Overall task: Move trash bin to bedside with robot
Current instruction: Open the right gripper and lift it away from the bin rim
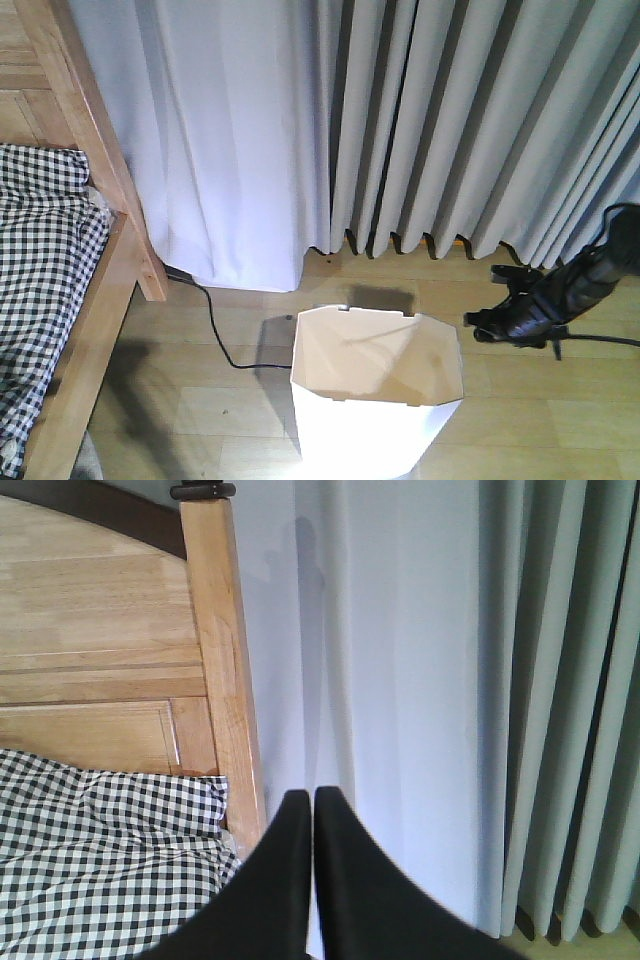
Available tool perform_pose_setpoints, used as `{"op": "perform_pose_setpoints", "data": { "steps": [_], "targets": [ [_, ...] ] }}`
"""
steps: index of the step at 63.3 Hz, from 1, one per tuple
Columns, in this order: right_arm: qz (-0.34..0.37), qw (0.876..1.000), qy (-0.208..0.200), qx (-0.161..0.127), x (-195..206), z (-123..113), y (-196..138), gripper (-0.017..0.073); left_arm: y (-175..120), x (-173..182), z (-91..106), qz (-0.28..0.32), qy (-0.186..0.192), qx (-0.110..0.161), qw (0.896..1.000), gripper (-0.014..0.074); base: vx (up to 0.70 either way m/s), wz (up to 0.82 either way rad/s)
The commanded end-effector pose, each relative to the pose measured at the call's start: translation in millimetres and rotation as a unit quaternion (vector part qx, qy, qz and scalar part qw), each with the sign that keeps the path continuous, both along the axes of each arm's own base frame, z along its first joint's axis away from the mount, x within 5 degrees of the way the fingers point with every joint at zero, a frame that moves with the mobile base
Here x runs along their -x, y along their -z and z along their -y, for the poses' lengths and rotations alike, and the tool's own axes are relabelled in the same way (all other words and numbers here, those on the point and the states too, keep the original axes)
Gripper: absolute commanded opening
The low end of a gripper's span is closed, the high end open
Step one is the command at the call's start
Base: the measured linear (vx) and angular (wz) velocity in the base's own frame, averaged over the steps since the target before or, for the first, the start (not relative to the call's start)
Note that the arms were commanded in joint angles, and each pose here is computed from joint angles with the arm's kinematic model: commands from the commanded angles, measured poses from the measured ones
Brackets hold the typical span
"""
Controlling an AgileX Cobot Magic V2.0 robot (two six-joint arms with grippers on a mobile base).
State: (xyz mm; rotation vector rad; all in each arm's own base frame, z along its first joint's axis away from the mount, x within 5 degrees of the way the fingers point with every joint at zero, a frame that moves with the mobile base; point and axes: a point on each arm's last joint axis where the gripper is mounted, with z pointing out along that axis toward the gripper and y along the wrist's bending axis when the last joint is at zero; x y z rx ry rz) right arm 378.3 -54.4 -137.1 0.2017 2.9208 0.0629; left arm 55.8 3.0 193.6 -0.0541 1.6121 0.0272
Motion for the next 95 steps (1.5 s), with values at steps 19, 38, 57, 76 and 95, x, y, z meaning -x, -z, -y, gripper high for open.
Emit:
{"op": "perform_pose_setpoints", "data": {
  "steps": [19, 38, 57, 76, 95],
  "targets": [
    [0.084, 0.992, -0.087, 0.014, 24, -9, -169, 0.0476, -14, 1, 0.3, 0.049, 0.002, 0.002, 0.999, -0.0006, 0.00, 0.00],
    [0.255, 0.960, -0.114, 0.023, 81, -26, -330, 0.0476, -14, 1, 0.3, 0.049, 0.002, 0.002, 0.999, -0.0006, 0.00, 0.00],
    [0.447, 0.884, -0.120, 0.070, 179, -43, -432, 0.0476, -14, 1, 0.3, 0.049, 0.002, 0.002, 0.999, -0.0006, 0.00, 0.00],
    [0.600, 0.796, -0.003, 0.075, 266, -45, -444, 0.0476, -14, 1, 0.3, 0.049, 0.002, 0.002, 0.999, -0.0006, 0.00, 0.00],
    [0.590, 0.805, -0.033, 0.054, 285, -54, -415, 0.0476, -14, 1, 0.3, 0.049, 0.002, 0.002, 0.999, -0.0006, 0.00, 0.00]
  ]
}}
